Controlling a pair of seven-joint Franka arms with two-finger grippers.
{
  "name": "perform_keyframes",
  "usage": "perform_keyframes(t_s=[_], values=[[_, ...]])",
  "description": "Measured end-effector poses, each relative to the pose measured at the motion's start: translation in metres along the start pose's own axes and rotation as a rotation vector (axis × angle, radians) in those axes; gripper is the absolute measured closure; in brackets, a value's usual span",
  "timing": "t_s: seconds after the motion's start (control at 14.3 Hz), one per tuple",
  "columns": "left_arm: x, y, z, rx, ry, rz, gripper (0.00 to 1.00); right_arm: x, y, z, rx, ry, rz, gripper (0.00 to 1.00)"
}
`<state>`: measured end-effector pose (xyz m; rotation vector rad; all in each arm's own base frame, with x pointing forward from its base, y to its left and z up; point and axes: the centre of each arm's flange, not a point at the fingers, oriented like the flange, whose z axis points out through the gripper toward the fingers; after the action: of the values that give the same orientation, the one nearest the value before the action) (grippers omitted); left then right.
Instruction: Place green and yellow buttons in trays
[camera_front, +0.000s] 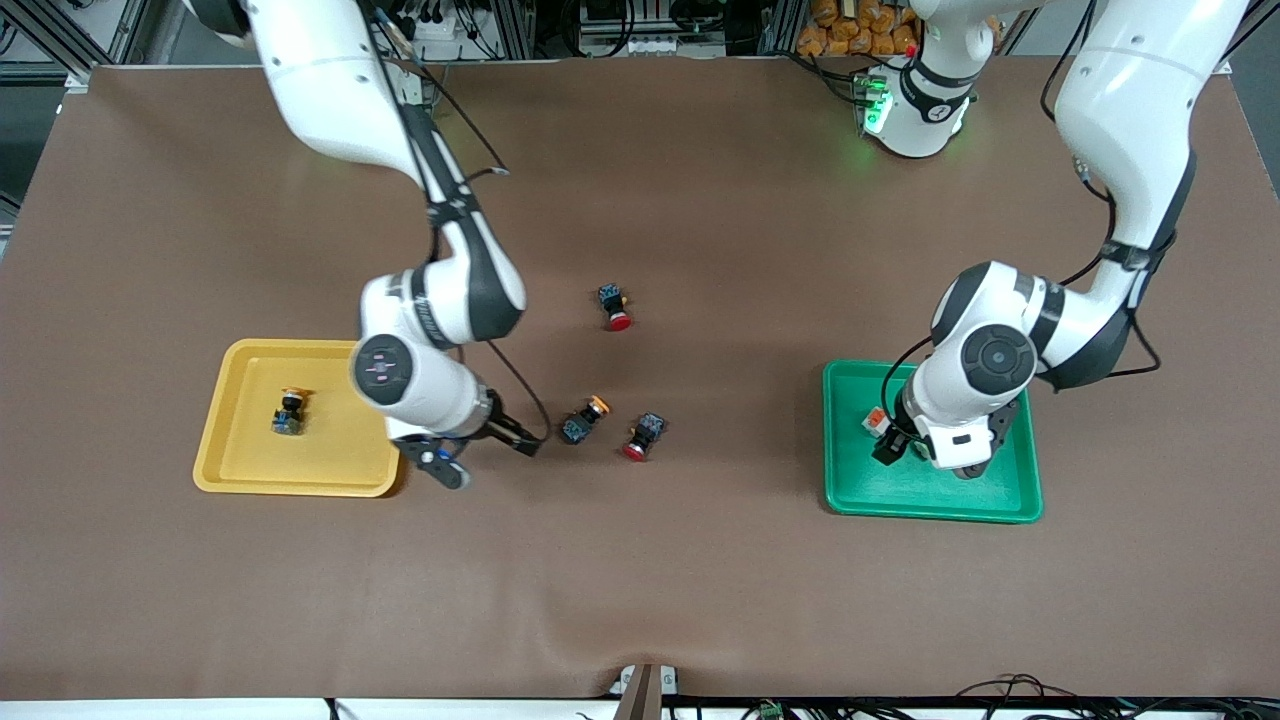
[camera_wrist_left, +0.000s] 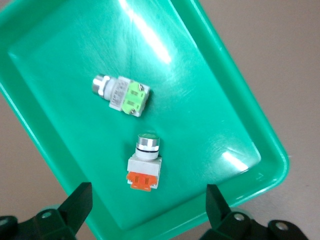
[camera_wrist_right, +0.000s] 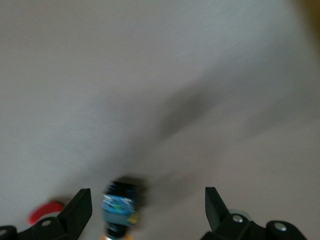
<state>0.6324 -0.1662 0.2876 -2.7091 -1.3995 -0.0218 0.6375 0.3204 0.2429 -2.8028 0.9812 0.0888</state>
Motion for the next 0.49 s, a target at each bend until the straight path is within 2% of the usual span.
perform_keyframes(t_s=[0.14, 0.49], values=[[0.005, -0.003, -0.025, 0.017, 0.024, -0.01, 0.0, -0.01, -0.008, 0.028, 0.041, 0.031, 0.041, 0.0], [0.015, -0.007, -0.066, -0.004, 0.065, -0.031, 0.0, -0.029, -0.017, 0.061, 0.047, 0.016, 0.053, 0.0]])
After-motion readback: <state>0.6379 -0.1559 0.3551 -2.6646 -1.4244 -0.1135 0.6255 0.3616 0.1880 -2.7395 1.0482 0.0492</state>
